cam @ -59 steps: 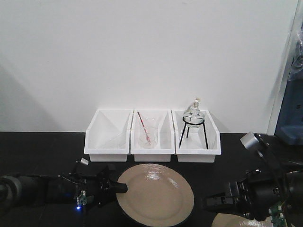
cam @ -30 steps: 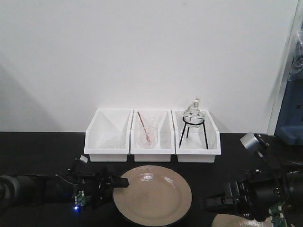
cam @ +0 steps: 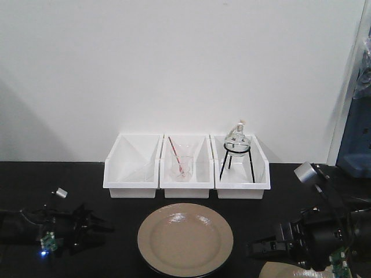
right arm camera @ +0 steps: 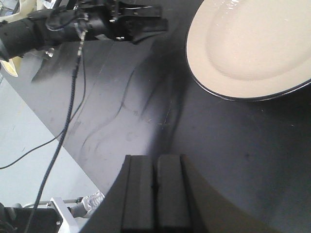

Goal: Arrange circular plates on left workspace
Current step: 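Open the left gripper and withdraw it from the placed plate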

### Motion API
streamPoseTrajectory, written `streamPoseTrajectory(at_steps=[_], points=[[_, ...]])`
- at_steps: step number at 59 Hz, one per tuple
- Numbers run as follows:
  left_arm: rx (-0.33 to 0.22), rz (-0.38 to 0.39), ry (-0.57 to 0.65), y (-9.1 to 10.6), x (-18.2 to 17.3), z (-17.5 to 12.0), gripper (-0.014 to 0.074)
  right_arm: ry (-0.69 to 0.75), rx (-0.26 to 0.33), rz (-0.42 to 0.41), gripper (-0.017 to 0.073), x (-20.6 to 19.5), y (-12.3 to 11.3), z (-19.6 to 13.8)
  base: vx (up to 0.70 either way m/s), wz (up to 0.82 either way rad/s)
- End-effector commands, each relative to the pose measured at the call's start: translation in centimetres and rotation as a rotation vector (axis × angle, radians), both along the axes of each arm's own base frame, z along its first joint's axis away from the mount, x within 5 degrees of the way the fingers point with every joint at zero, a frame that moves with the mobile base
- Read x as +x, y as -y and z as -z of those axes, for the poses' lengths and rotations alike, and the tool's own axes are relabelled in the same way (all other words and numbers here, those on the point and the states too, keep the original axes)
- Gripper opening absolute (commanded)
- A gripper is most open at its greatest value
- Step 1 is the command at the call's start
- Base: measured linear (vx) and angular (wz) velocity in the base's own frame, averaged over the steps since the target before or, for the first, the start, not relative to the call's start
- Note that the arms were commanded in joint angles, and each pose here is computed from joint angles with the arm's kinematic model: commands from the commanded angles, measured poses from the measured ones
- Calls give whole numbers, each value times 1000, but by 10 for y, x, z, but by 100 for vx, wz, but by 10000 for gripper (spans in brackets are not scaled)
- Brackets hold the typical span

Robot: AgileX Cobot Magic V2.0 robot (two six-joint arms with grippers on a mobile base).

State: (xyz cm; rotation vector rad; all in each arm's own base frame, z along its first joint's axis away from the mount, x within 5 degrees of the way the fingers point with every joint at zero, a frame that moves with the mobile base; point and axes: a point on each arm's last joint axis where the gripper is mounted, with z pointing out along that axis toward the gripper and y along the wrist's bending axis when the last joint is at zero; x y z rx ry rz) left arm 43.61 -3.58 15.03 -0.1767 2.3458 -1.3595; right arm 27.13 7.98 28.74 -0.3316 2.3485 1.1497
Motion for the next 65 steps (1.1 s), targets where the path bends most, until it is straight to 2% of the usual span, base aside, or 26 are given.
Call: streamPoseTrajectory(at_steps=[1, 6, 13, 18, 25, 29, 37, 44, 49, 53, 57, 65], points=[[-84, 31, 103, -7, -6, -56, 201, 65, 60, 3, -1, -1, -1, -21, 0, 0], [-88, 77, 140, -14, -13, -72, -7, 67, 64, 12, -1, 0, -1, -22, 0, 0], [-109, 159, 189, -12, -28, -95, -6, 63, 63, 43, -1, 2, 3, -22, 0, 0], [-90, 166, 214, -8, -44, -107, -5, 41, 83, 108, -1, 5, 17, -22, 0, 0], [-63, 171, 231, -2, -74, -110, -3, 14, 106, 202, -1, 6, 61, -23, 0, 0], [-60, 183, 231, 4, -94, -111, -3, 6, 115, 285, -1, 3, 93, -23, 0, 0], [-50, 230, 233, 18, -136, -108, -3, 0, 131, 519, -1, -9, 156, -23, 0, 0], [-50, 258, 215, 28, -173, -103, -1, -24, 139, 682, -1, -15, 192, -17, 0, 0], [-50, 266, 208, 30, -197, -100, -1, -70, 142, 709, -1, -10, 202, -3, 0, 0], [-23, 287, 205, 31, -215, -98, 0, -120, 121, 704, -1, -6, 207, 13, 0, 0], [13, 311, 223, 31, -230, -100, -1, -165, 80, 682, -1, -3, 212, 30, 0, 0], [66, 307, 279, 31, -252, -106, -1, -215, -62, 605, -1, -5, 219, 53, 0, 0]])
